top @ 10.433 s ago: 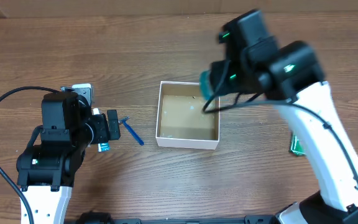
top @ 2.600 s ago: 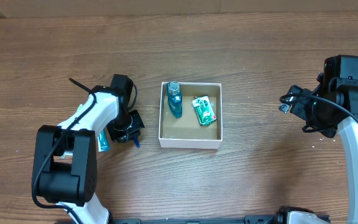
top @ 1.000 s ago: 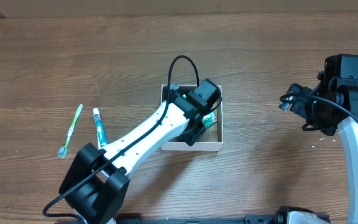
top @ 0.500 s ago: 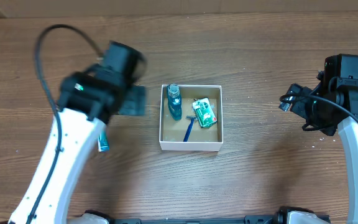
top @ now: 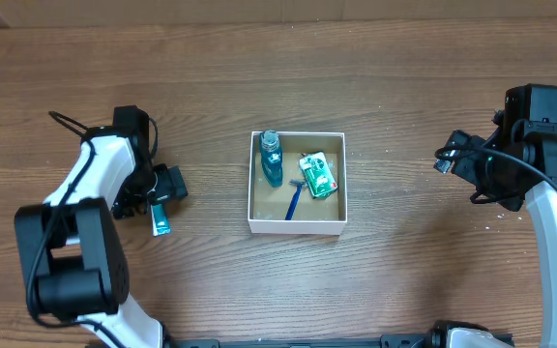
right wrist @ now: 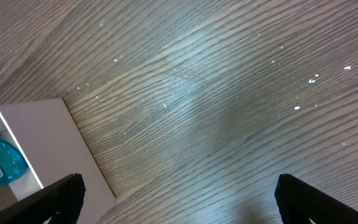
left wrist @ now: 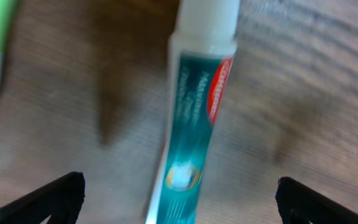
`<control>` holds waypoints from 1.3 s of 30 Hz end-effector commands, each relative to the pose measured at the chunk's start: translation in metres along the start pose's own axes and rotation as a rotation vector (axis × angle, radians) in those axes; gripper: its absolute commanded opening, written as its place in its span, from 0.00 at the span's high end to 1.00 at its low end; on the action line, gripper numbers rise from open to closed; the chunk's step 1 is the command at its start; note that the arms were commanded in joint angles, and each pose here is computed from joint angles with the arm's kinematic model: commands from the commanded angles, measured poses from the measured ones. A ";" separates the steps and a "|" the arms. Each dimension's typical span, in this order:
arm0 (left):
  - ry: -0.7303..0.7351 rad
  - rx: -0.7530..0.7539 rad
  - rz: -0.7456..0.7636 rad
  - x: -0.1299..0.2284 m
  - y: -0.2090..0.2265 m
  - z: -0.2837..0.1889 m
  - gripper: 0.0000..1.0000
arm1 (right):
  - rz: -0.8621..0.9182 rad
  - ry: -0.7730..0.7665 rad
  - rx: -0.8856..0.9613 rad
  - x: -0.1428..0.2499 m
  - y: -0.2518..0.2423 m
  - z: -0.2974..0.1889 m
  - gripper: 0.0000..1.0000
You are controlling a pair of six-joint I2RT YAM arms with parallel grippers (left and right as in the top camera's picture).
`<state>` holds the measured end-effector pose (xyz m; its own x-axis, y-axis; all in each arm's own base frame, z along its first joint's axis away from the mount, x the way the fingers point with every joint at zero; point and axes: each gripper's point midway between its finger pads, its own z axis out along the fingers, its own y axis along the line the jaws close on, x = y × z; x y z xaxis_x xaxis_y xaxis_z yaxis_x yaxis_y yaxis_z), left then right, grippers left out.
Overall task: Pack container
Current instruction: 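Grasp the Colgate toothpaste tube with the left gripper, then place the toothpaste tube into the box and release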
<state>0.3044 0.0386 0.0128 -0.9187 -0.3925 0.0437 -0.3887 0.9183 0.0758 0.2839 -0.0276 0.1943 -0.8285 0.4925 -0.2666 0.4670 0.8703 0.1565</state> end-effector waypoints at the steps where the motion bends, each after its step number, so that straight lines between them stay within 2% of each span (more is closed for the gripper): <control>1: 0.032 0.056 0.039 -0.003 -0.014 0.020 0.01 | -0.010 -0.010 -0.010 -0.001 0.001 -0.003 0.00; 3: 0.030 0.062 0.039 -0.005 -0.016 0.025 0.05 | -0.010 -0.007 -0.009 0.000 0.001 -0.003 0.00; 4: 0.027 0.062 0.040 -0.006 -0.016 0.025 0.13 | -0.010 -0.009 -0.009 0.000 0.001 -0.003 0.00; 5: 0.027 0.062 0.041 -0.006 -0.016 0.025 0.23 | -0.010 -0.009 -0.010 0.000 0.001 -0.003 0.00; 6: 0.028 0.062 0.044 -0.005 -0.016 0.025 0.44 | -0.011 -0.009 -0.010 0.000 0.001 -0.003 0.00; 7: 0.030 0.062 0.044 -0.005 -0.016 0.025 0.55 | -0.011 -0.009 -0.010 0.000 0.001 -0.003 0.00; 10: 0.041 0.059 0.044 -0.002 -0.015 0.025 0.71 | -0.011 -0.009 -0.010 0.000 0.001 -0.003 0.00; 13: 0.053 0.054 0.044 0.001 -0.014 0.024 0.75 | -0.011 -0.009 -0.010 0.000 0.001 -0.003 0.00; 15: 0.059 0.052 0.045 0.002 -0.014 0.022 0.88 | -0.010 -0.009 -0.009 0.000 0.001 -0.003 0.00; 16: 0.056 0.053 0.045 0.001 -0.014 0.018 0.91 | -0.010 -0.009 -0.010 0.000 0.001 -0.003 0.00; 19: -0.006 0.071 0.051 -0.008 -0.017 -0.011 0.96 | -0.010 -0.009 -0.010 0.000 0.001 -0.003 0.00; 23: -0.252 0.140 0.148 -0.019 -0.044 -0.100 0.96 | -0.011 -0.010 -0.010 -0.001 0.001 -0.003 0.00; 25: -0.376 0.184 0.246 -0.011 -0.067 -0.144 0.96 | -0.010 -0.010 -0.010 -0.001 0.001 -0.003 0.00; 28: -0.564 0.250 0.522 0.023 -0.116 -0.201 0.96 | -0.010 -0.017 -0.013 -0.002 0.002 -0.003 0.00; 29: -0.619 0.252 0.661 0.042 -0.137 -0.214 0.96 | -0.011 -0.017 -0.013 -0.002 0.002 -0.003 0.00; 34: -0.688 0.109 1.068 0.092 -0.187 -0.209 0.96 | -0.011 -0.017 -0.014 -0.002 0.002 -0.003 0.00; 39: -0.614 0.057 1.241 0.100 -0.223 -0.169 0.96 | -0.011 -0.012 -0.023 -0.001 0.003 -0.003 0.00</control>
<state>0.3018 -0.2084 0.1943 -0.5958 0.6476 -0.4751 0.6452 0.7382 0.1970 0.2855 -0.0267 0.1948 -0.8311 0.4856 -0.2709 0.4579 0.8741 0.1621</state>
